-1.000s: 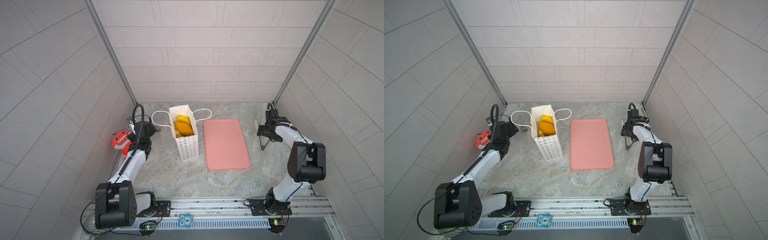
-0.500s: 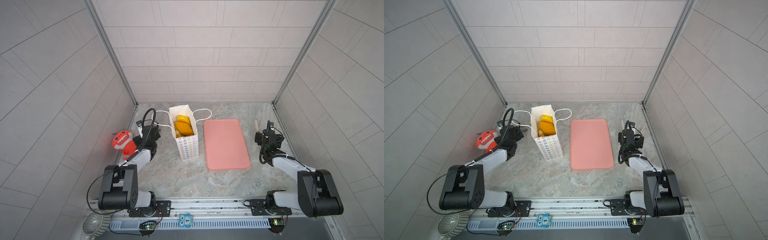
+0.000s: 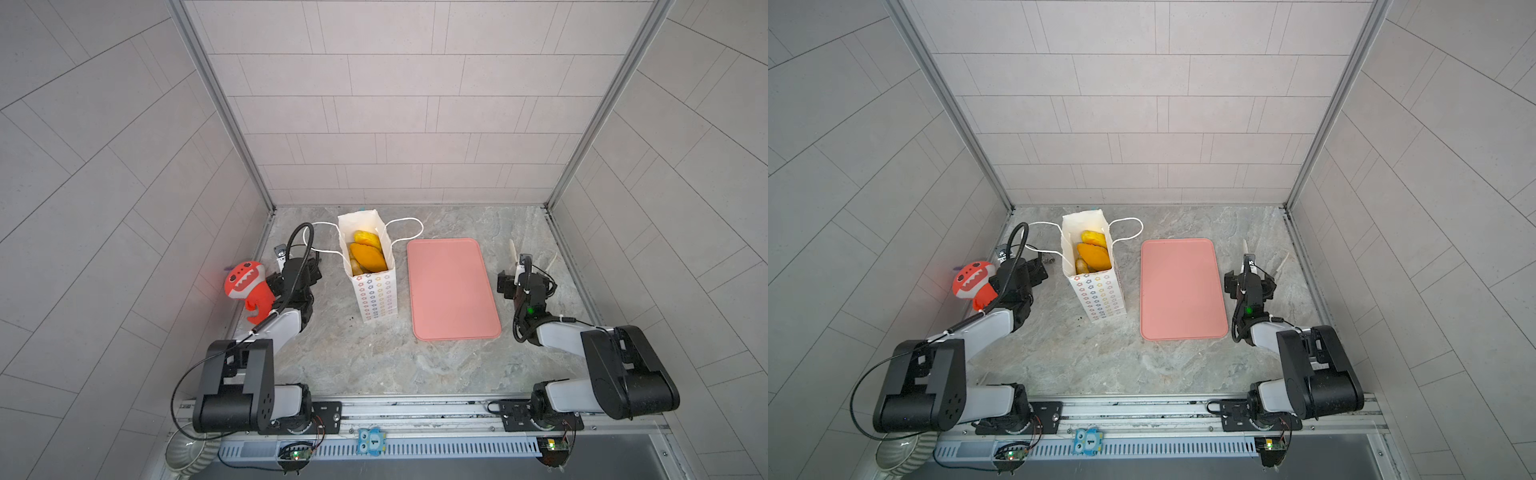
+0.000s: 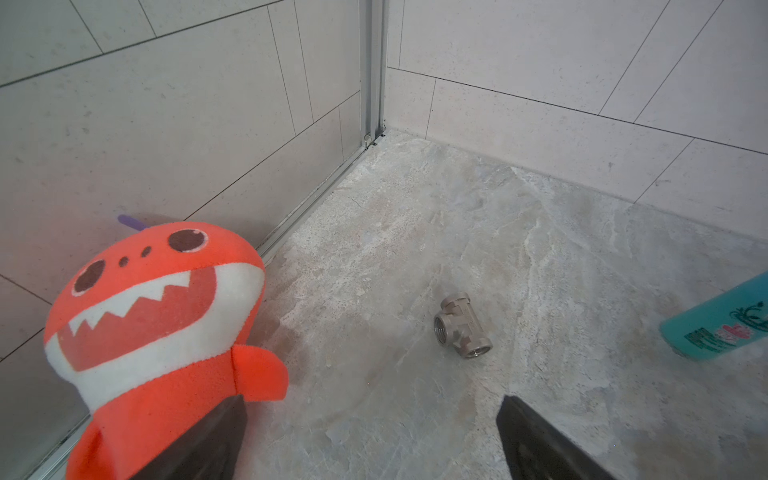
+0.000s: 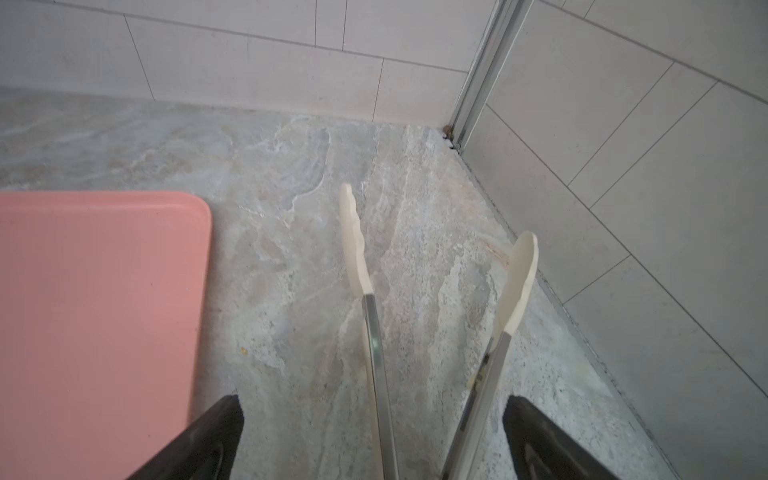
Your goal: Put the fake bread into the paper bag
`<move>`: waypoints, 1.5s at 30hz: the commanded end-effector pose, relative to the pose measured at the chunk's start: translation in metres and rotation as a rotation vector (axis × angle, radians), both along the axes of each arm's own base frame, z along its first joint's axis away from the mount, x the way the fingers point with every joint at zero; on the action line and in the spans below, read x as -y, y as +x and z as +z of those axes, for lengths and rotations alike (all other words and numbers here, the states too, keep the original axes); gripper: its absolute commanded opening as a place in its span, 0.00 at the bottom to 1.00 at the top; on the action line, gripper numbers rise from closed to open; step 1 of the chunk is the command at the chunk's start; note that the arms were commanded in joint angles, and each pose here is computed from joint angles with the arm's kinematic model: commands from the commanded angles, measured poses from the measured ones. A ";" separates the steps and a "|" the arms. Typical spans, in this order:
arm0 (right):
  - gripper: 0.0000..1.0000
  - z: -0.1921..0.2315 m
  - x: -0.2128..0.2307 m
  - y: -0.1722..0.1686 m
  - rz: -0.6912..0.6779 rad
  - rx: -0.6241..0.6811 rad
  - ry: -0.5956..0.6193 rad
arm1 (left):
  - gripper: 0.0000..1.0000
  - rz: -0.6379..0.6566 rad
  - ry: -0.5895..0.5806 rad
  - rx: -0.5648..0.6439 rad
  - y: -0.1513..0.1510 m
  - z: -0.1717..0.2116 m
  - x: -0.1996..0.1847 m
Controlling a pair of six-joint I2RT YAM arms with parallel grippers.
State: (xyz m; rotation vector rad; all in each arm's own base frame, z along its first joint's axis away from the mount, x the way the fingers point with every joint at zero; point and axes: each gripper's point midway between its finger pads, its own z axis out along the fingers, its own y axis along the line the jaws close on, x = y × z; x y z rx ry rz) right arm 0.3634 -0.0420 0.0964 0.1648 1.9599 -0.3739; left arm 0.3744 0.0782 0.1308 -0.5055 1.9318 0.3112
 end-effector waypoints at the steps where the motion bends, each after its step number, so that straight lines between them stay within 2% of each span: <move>1: 0.99 0.017 -0.004 0.014 0.024 0.097 -0.020 | 1.00 -0.015 0.027 -0.025 -0.007 -0.010 0.002; 3: 0.99 0.006 -0.005 0.009 0.031 0.134 -0.016 | 1.00 -0.025 0.031 -0.012 -0.009 -0.022 0.004; 5: 0.99 0.011 -0.004 0.004 0.026 0.231 -0.017 | 1.00 -0.046 0.076 0.058 -0.005 -0.015 0.007; 6: 0.99 0.009 -0.003 -0.002 0.019 0.237 -0.022 | 1.00 -0.041 0.080 0.058 -0.005 -0.016 0.007; 8: 0.99 0.006 -0.001 0.000 0.004 0.201 -0.019 | 1.00 0.006 0.081 0.061 -0.007 -0.022 0.000; 11: 0.99 0.003 0.000 0.009 -0.004 0.160 -0.027 | 1.00 -0.098 0.109 0.083 0.002 -0.031 0.018; 12: 0.99 0.002 0.000 0.012 -0.007 0.139 -0.028 | 1.00 -0.097 0.115 0.069 0.001 -0.039 0.019; 14: 0.99 0.001 0.003 0.017 -0.036 0.109 -0.035 | 1.00 -0.097 0.123 0.114 0.003 -0.035 0.019; 15: 0.99 0.000 0.004 0.018 -0.042 0.093 -0.038 | 1.00 -0.103 0.111 0.076 0.004 -0.038 0.020; 18: 0.99 0.000 0.003 0.019 -0.040 0.095 -0.037 | 1.00 -0.112 0.130 0.018 0.011 -0.042 0.023; 38: 0.99 0.003 -0.008 0.016 -0.001 0.119 -0.065 | 1.00 -0.114 0.145 0.036 0.012 -0.041 0.025; 40: 0.99 -0.002 -0.007 0.021 0.002 0.086 -0.057 | 1.00 -0.114 0.146 0.033 0.012 -0.041 0.025; 42: 0.99 -0.006 -0.005 0.026 0.046 0.064 0.012 | 1.00 -0.112 0.148 0.033 0.012 -0.041 0.025; 45: 0.99 -0.005 -0.006 0.027 0.053 0.068 0.003 | 1.00 -0.112 0.149 0.032 0.012 -0.041 0.025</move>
